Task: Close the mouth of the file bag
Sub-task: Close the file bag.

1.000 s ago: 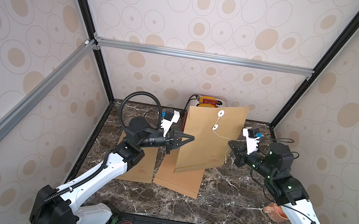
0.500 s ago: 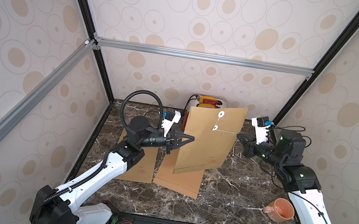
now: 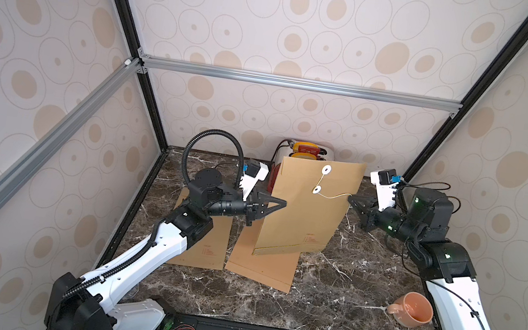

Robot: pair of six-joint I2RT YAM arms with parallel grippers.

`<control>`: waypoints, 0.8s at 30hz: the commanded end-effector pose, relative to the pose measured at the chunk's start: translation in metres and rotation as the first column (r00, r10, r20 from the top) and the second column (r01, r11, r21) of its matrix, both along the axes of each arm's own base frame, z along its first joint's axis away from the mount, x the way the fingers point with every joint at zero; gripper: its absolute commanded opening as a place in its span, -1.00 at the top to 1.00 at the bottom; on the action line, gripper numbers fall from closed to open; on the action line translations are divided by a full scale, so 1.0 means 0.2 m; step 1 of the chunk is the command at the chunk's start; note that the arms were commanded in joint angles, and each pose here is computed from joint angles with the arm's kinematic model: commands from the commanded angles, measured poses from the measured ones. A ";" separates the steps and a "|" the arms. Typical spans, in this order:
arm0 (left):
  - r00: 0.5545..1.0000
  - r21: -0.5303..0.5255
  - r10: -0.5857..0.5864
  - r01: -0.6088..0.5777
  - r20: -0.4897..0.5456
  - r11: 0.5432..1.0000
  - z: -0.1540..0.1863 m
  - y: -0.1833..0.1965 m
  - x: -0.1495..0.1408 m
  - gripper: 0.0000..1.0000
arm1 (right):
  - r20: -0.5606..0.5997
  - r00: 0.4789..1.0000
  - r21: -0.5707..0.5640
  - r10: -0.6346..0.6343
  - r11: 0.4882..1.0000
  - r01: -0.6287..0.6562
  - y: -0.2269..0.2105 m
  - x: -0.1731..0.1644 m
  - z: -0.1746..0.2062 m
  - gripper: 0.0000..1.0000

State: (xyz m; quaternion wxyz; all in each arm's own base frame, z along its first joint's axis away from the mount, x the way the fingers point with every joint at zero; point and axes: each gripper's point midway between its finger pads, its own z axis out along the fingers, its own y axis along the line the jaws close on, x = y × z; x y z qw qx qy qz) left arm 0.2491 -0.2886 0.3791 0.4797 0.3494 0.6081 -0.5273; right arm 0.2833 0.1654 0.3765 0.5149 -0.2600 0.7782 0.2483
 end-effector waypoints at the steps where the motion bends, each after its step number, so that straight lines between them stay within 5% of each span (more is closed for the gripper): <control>1: 0.997 0.003 0.015 -0.016 0.080 1.000 0.10 0.01 -0.01 1.00 | 0.045 0.999 -0.012 -0.008 1.000 0.009 -0.03 -0.03 0.08 1.00; 24: 0.998 0.036 -0.008 0.005 0.058 0.999 0.06 -0.02 -0.01 1.00 | 0.083 0.997 -0.016 0.008 1.000 -0.007 0.02 0.12 0.30 1.00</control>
